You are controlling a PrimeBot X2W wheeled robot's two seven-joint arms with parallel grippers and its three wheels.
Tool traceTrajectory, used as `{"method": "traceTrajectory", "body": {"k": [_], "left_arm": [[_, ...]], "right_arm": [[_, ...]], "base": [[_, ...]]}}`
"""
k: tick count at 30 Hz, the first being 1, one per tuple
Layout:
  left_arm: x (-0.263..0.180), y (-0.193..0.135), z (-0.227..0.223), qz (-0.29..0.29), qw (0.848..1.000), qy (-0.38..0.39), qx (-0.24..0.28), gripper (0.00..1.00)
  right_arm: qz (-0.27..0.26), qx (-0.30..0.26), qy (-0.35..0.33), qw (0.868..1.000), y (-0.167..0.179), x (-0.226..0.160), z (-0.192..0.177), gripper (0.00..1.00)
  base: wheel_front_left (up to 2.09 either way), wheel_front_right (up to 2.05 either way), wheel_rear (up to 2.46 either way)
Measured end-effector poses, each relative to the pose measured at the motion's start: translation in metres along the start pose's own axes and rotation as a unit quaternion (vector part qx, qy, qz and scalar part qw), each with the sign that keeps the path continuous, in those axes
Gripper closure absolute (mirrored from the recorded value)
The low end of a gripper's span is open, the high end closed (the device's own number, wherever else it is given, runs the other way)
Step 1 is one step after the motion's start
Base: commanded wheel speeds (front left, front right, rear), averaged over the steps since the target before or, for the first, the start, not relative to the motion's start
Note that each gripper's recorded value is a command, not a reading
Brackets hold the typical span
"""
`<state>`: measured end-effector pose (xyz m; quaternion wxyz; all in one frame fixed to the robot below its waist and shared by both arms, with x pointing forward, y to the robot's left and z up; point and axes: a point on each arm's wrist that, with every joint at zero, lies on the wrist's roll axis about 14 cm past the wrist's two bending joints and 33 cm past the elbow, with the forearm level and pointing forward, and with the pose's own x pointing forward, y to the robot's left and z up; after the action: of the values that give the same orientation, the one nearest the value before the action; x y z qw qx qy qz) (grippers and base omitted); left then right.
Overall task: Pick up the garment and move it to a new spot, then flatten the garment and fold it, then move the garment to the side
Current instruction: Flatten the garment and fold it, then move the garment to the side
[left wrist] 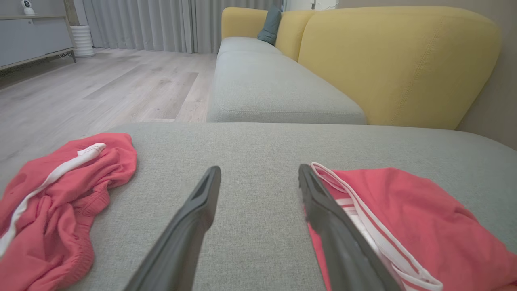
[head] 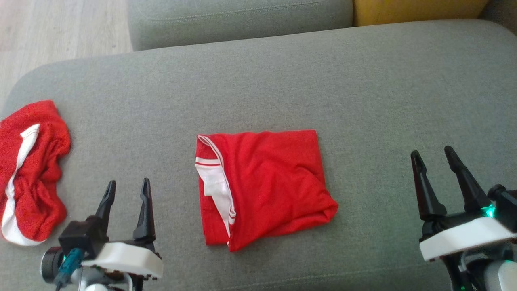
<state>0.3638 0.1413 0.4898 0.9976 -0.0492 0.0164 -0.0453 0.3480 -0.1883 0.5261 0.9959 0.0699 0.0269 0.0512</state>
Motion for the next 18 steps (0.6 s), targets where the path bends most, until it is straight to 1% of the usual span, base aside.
{"method": "traceTrajectory", "body": {"k": [18], "left_arm": [[0.0008,0.0052,0.0055,0.011,1.000,-0.005,0.003,0.00]], "right_arm": [[0.002,0.001,0.007,1.000,0.0010,0.0041,-0.0047,0.00]], "base": [[0.00,0.00,0.00]]}}
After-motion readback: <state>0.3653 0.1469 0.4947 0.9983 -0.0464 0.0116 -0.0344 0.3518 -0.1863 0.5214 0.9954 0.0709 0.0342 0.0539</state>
